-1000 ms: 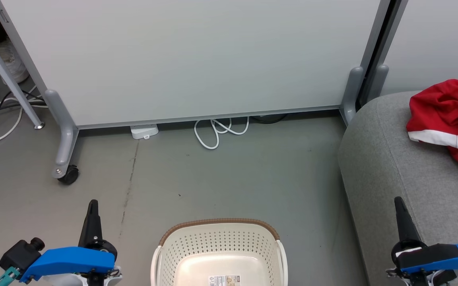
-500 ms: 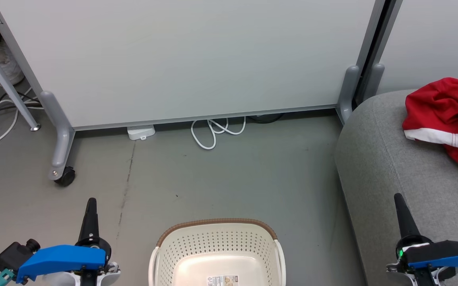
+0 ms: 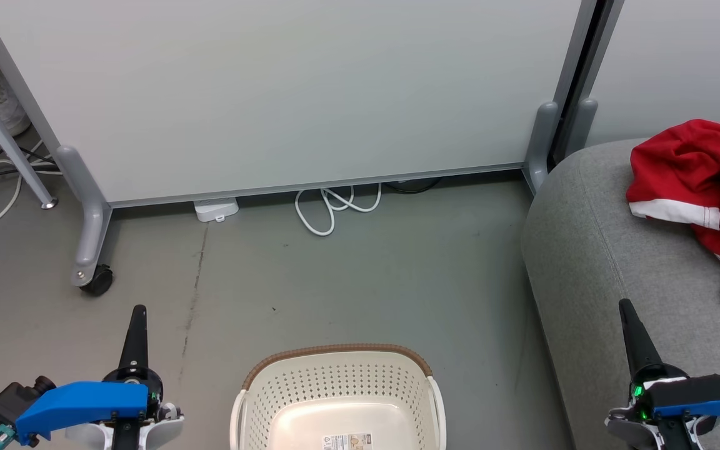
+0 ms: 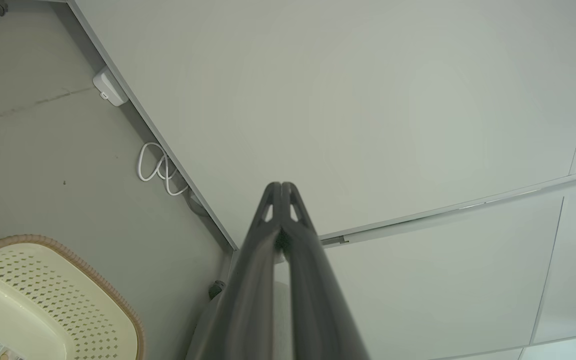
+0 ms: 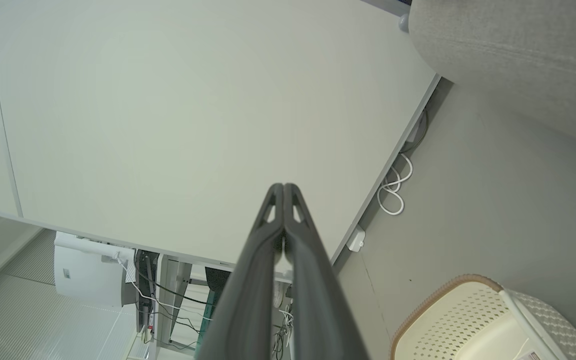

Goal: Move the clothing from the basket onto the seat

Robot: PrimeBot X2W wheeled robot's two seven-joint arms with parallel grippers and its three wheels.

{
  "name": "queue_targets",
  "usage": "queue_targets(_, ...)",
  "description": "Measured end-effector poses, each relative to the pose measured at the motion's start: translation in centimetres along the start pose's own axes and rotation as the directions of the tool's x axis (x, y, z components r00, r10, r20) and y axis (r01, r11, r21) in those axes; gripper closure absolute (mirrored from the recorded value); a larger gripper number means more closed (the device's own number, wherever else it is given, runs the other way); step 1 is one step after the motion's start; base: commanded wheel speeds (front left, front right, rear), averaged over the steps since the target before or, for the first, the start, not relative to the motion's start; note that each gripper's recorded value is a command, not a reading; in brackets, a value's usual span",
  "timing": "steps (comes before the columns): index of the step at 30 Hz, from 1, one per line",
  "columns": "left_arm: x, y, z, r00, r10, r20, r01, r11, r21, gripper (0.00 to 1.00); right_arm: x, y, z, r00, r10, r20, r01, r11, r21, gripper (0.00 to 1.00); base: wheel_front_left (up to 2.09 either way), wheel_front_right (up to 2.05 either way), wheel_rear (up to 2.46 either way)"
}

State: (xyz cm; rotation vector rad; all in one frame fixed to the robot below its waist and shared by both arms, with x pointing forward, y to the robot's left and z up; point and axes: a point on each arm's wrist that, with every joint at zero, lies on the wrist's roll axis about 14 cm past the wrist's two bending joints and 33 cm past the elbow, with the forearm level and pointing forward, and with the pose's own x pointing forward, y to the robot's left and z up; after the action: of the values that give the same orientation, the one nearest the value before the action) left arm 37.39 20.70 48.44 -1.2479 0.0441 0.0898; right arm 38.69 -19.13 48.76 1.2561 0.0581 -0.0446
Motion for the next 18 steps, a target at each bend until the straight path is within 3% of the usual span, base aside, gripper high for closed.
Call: queue_targets(18, 0.49, -0.84, -0.10, 0.999, -0.029, -0.012, 0.027, 0.988, -0.151, 1.00, -0.01, 0.52, 0.51, 1.000, 0.021, 0.005, -0.021, 0.989, 0.148, 1.00, 0.00, 0.00, 0.00)
